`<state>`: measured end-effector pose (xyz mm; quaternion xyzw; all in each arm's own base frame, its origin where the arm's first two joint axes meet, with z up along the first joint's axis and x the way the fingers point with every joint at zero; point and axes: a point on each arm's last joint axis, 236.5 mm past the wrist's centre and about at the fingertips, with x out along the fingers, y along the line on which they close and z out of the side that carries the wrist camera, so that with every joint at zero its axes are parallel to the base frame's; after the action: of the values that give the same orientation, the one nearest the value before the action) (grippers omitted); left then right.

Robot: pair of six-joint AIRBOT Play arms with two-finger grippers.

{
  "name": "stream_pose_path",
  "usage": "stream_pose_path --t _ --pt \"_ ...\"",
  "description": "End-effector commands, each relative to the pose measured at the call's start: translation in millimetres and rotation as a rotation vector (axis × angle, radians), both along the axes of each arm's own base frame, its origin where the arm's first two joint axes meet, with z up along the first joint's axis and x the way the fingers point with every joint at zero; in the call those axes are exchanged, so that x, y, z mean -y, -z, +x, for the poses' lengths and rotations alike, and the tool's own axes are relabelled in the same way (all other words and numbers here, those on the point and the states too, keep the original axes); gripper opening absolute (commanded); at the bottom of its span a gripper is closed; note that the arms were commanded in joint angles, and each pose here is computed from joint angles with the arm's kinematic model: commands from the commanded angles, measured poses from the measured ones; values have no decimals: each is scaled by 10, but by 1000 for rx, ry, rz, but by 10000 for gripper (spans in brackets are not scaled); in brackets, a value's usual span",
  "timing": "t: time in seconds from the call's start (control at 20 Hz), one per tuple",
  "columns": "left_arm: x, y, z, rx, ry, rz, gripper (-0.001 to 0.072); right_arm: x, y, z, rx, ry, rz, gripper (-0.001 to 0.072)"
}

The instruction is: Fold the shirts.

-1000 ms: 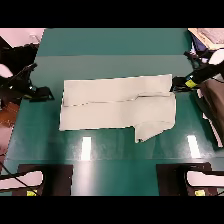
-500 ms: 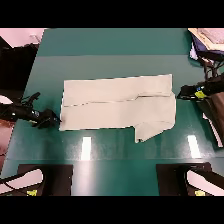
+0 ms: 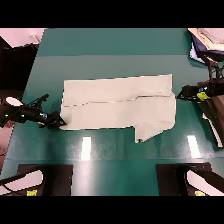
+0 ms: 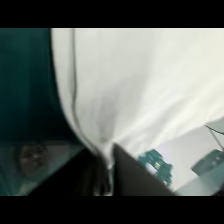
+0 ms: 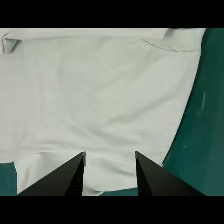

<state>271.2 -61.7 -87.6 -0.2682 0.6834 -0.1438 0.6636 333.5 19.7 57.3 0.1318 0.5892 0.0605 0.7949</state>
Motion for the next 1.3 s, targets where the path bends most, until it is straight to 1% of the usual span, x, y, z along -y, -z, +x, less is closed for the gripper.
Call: stream_pose_path --t 0.0,0.15,0.3,0.35,0.45,0.55,0.7,0.9,0.95,1.0,1.05,1.2,1.25 --pt "95 -5 43 9 -3 -2 24 -52 64 -201 -75 -20 18 366" --pt "84 -64 59 31 1 7 23 -39 373 -527 -172 10 47 366" --pt "59 -181 120 86 -2 25 23 33 806 -1003 -309 85 87 371" --pt "53 -219 139 103 -5 30 23 2 913 -1130 -347 109 121 392" --pt "47 -260 158 120 -6 34 23 -132 1072 -1281 -393 167 219 392" --pt "49 -266 156 121 -5 34 23 -258 1211 -1285 -386 220 289 392" --pt "61 -270 135 114 -1 28 23 -381 1344 -1137 -321 313 370 392" --pt "71 -273 116 107 4 24 24 -316 1396 -974 -251 368 365 386" --pt "71 -275 116 108 4 24 23 -303 1402 -965 -246 370 360 360" --pt "71 -275 117 108 4 24 23 -289 1405 -946 -238 374 356 283" --pt "71 -275 118 108 3 24 23 -275 1406 -923 -227 378 353 225" --pt "73 -275 115 107 4 23 23 -257 1409 -900 -202 347 338 17" --pt "72 -275 116 108 4 23 23 -258 1409 -904 -200 336 335 16"
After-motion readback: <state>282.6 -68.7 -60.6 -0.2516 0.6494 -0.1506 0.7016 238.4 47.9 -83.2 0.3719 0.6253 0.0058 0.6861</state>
